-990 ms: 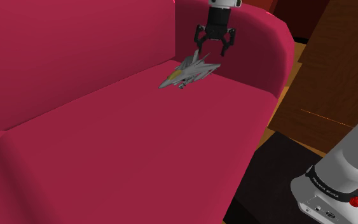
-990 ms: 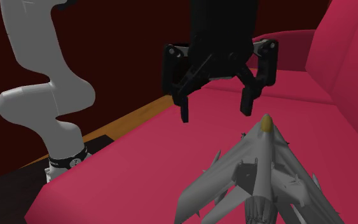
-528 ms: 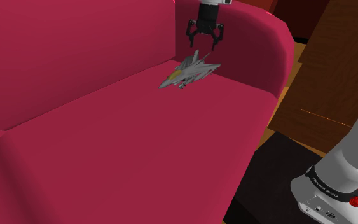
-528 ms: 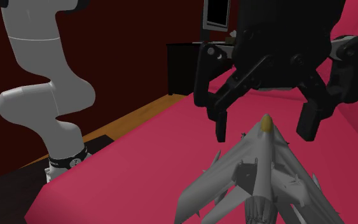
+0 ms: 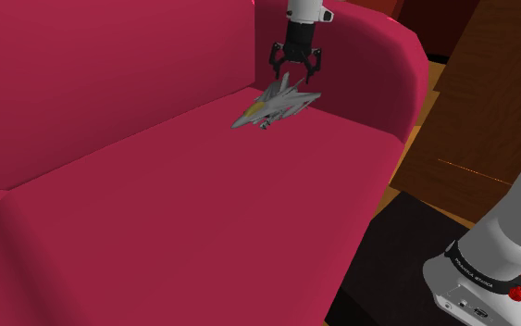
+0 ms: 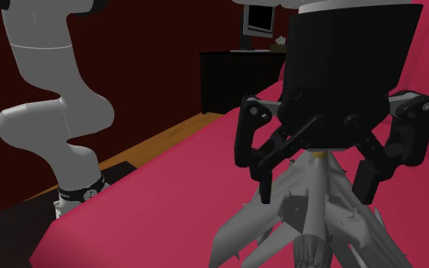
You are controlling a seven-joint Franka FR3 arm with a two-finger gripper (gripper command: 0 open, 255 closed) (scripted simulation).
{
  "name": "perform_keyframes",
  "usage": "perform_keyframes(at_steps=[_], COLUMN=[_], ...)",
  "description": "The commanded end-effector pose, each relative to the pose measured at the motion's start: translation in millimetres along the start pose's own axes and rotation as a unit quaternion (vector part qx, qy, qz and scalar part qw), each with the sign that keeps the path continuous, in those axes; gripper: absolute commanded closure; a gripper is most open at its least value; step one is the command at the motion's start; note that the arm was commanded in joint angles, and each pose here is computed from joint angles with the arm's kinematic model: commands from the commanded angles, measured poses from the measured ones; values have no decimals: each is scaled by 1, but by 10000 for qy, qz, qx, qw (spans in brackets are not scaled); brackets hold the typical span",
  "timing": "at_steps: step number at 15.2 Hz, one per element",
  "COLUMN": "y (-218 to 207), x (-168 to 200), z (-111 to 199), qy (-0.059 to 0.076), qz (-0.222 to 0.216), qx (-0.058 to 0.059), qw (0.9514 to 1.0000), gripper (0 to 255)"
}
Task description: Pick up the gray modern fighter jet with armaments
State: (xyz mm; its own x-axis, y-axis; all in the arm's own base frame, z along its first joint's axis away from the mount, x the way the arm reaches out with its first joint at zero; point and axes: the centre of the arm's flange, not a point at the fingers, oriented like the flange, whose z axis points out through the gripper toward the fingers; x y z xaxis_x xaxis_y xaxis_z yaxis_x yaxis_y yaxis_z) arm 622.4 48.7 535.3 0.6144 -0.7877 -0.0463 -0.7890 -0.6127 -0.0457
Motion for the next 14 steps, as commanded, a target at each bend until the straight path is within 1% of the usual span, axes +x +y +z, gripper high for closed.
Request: perform_keyframes(at_steps=[1, 10, 14], y=[0, 0, -1], x=[0, 0, -1], z=[2, 2, -19], qy=[1, 1, 1], qz=[0, 0, 0], qx=[2, 2, 2], qw=[10000, 10000, 10000], gripper=[255, 255, 255])
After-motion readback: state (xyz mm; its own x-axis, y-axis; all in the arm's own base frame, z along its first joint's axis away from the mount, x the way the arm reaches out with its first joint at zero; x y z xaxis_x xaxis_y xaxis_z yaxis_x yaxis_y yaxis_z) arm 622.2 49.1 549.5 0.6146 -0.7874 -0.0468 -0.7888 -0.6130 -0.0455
